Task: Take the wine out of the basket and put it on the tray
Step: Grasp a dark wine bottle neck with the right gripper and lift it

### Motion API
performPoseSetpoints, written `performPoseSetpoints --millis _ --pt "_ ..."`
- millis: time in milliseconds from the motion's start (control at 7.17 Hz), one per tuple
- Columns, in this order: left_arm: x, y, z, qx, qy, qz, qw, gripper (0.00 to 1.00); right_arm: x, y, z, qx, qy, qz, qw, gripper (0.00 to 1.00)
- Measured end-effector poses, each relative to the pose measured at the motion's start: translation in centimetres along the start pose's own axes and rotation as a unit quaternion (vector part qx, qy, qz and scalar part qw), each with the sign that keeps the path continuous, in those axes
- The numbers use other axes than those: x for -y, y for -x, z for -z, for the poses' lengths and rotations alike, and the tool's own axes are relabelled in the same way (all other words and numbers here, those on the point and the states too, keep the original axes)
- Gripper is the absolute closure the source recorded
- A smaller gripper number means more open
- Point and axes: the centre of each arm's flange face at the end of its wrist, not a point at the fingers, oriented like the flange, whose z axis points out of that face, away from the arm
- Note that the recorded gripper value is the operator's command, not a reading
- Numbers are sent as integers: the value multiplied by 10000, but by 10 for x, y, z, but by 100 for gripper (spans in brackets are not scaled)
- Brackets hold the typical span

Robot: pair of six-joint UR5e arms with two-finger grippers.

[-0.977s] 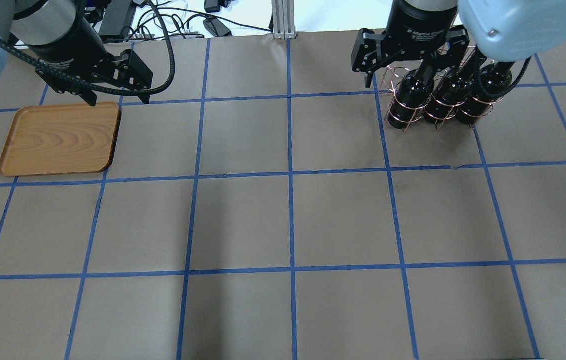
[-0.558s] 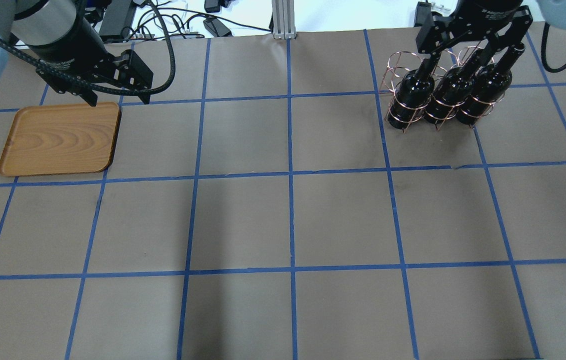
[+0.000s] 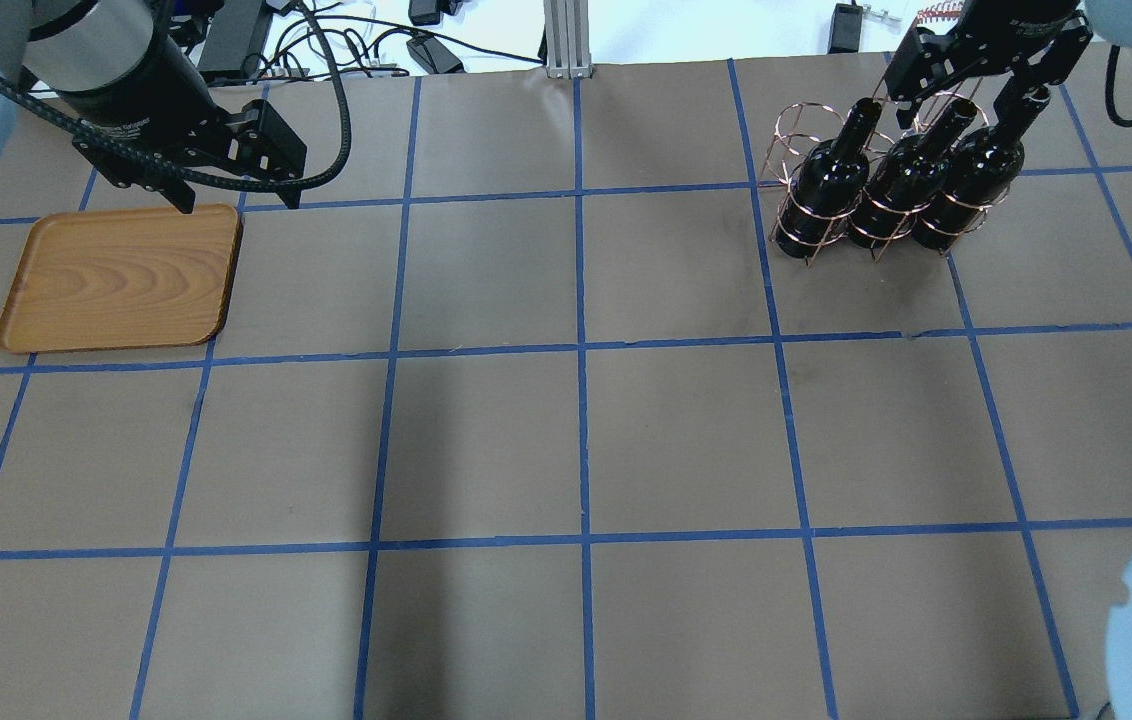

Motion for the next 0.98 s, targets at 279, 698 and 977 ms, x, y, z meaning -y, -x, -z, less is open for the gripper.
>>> performPoseSetpoints --millis 279,698,977 --pt "0 1 0 6 12 5 10000 0 8 -3 -15 -12 8 129 9999 41" --pt "0 1 -1 0 19 6 10000 0 10 -12 -22 -35 30 97 9999 87" --pt "0 1 -1 -1 17 6 10000 0 10 -25 -13 -21 -53 -25 10000 92"
